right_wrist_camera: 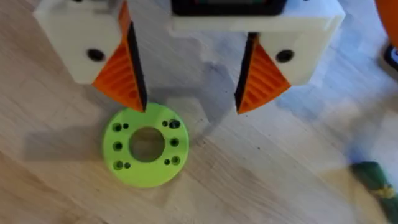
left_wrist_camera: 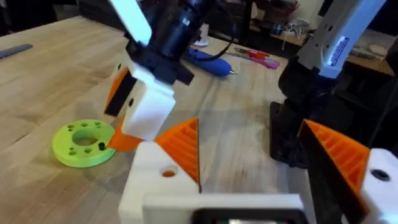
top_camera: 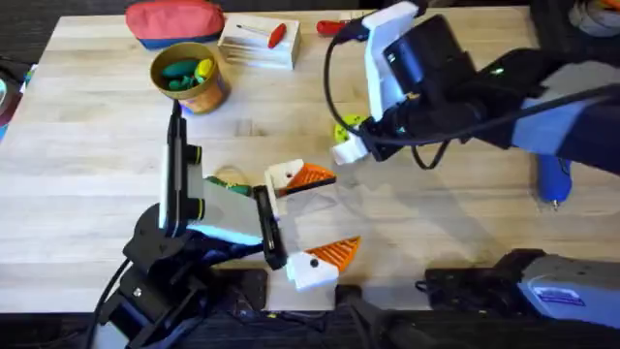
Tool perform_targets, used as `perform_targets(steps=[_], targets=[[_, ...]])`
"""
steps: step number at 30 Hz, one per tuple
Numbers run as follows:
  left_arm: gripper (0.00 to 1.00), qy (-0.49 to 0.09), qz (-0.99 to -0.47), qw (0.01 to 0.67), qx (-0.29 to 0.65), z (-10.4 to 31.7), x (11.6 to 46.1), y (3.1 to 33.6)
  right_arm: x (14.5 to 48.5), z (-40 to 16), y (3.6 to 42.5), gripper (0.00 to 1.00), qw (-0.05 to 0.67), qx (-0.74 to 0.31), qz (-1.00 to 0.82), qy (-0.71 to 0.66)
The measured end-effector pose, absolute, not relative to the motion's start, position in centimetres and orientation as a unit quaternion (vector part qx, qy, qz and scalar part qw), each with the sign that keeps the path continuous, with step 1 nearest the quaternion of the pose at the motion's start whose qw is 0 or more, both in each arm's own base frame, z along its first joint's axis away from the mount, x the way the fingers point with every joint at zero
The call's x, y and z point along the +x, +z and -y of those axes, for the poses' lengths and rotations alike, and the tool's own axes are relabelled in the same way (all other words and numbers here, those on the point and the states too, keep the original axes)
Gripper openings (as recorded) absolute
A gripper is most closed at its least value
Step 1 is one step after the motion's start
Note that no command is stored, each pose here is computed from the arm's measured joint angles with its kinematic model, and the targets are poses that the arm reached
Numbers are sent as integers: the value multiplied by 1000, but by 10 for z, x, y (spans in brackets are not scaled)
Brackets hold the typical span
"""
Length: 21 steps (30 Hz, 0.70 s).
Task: Pick up the gripper from the table and insert it into the empty holder that is missing its gripper. Then pick up a screw, insert it into the mounting hole, and use the screwdriver to tighten it. Finally, clean up the table by picking up the vegetable and placing it into the bucket.
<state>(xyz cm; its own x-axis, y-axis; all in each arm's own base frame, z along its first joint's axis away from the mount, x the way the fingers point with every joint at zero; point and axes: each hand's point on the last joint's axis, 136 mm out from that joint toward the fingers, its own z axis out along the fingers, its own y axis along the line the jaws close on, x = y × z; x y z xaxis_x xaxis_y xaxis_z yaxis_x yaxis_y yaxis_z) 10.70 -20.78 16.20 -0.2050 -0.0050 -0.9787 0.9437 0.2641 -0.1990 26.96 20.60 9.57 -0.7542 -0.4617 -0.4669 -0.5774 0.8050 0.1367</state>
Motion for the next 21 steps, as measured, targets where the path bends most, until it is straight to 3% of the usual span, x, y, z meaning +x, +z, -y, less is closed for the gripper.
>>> perform_targets(steps=[8,14,18,21], targets=[[986,-472,-616,502,381,208,107,162,273,-210,76,517,201,-295,-928,106],[986,-472,-616,502,381,208,107,162,279,-213,69,487,204,-294,-928,103],[985,-472,-616,502,381,208,107,162,282,-214,66,358,206,-293,-928,100],[985,-472,-616,502,381,208,107,162,285,-211,64,322,209,-289,-930,90]])
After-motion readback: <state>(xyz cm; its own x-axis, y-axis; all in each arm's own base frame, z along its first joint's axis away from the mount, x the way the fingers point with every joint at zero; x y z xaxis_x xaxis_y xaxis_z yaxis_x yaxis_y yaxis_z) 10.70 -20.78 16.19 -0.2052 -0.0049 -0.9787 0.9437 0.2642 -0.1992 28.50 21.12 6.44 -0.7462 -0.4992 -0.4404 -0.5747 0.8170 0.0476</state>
